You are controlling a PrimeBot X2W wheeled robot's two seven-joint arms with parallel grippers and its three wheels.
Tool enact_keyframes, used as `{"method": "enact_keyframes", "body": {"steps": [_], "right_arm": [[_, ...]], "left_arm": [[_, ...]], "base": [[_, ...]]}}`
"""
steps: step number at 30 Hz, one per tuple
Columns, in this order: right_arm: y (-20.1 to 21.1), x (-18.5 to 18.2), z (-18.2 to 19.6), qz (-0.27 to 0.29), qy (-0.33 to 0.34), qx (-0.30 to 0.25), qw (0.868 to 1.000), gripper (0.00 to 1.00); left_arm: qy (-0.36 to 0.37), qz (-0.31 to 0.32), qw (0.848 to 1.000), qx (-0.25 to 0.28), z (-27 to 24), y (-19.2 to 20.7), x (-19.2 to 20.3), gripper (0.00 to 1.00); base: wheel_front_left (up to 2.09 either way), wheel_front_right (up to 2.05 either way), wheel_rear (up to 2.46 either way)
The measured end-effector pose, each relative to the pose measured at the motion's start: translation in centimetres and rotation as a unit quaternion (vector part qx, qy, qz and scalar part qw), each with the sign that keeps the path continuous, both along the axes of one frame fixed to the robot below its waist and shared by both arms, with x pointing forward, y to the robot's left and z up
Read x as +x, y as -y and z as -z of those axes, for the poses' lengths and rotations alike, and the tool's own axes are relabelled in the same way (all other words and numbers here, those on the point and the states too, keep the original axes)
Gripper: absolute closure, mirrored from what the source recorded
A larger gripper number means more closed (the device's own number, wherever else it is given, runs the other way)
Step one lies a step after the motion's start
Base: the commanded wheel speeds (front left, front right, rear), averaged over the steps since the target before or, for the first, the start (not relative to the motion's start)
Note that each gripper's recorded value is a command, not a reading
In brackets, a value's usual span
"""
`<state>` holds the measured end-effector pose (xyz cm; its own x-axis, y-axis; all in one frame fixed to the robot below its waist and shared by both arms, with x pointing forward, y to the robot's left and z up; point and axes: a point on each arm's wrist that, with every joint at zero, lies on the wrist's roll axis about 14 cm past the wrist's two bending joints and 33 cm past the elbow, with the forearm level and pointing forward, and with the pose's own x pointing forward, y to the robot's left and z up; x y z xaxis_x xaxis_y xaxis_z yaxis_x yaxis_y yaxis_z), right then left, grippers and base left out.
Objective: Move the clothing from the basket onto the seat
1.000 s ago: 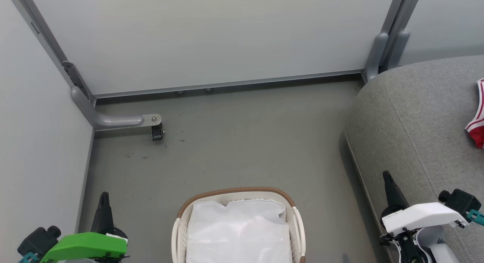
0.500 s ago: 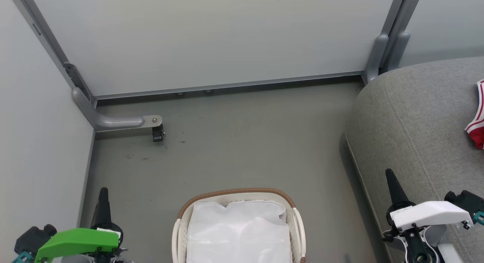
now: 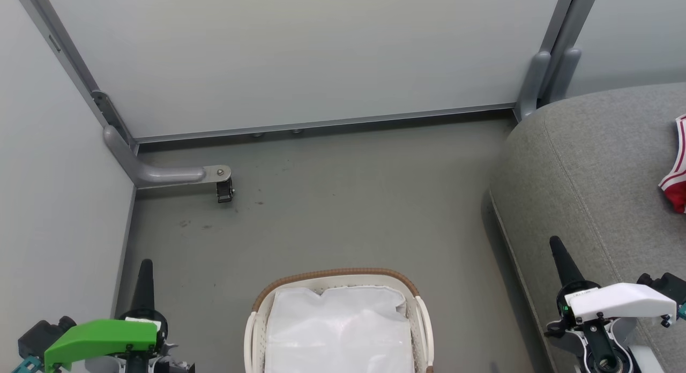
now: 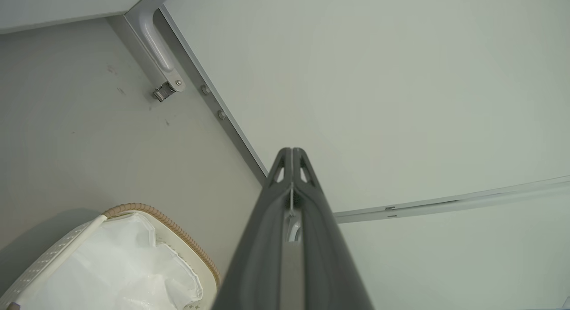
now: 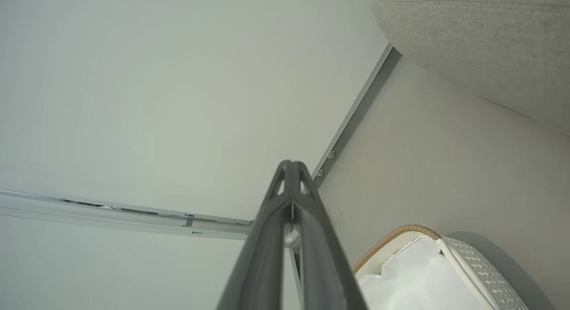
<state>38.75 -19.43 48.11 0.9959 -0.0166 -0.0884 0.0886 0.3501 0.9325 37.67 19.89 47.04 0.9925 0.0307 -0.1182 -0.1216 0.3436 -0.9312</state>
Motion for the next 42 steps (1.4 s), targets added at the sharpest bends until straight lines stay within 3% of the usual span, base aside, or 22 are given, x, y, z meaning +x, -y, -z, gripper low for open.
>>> {"method": "enact_keyframes", "body": {"steps": [42], "right_arm": [[0.4,0.1,-2.2,0.0,0.037,0.159,0.987,1.0]], "left_arm": [[0.046,0.003,0.987,-0.157,-2.8,0.0,0.9,1.0]], "base": [[0.0,0.0,0.0]]}}
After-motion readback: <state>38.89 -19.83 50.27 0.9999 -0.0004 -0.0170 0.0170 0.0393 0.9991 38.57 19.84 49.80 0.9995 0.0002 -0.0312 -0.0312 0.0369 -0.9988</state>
